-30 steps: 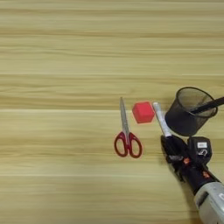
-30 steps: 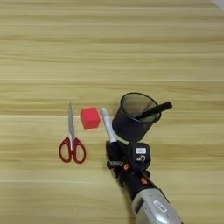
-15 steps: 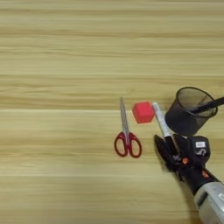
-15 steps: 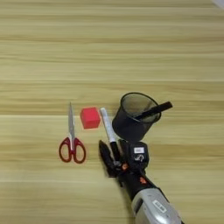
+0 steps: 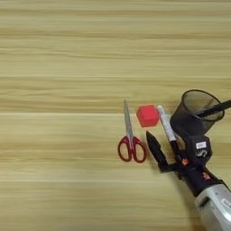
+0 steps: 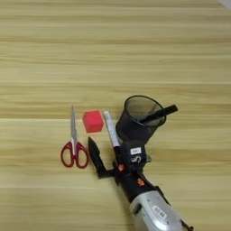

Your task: Move the objects on the table

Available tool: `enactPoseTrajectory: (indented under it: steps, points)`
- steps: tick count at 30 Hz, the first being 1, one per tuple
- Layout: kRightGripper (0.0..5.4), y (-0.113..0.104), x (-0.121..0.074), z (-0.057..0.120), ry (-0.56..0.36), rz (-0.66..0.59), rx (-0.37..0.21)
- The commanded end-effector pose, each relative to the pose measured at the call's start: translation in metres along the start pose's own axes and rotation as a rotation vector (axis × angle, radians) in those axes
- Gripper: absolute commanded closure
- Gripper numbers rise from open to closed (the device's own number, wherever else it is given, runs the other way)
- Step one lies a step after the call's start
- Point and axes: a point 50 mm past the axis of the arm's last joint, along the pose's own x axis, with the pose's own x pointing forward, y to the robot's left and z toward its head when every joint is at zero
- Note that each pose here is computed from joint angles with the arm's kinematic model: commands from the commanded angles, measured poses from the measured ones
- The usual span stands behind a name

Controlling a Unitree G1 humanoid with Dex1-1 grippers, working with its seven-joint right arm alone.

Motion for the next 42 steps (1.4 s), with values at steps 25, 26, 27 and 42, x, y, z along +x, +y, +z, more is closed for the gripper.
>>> enactPoseTrajectory:
  steps: [25,26,27,42]
  points:
    - [0.05,0.011,0.041,0.021,-0.199,0.038,-0.097]
    - [0.05,0.011,0.043,0.021,-0.200,0.035,-0.085]
    - [0.05,0.010,0.045,0.020,-0.200,0.032,-0.076]
    - [0.05,0.001,0.064,0.018,-0.203,0.000,-0.016]
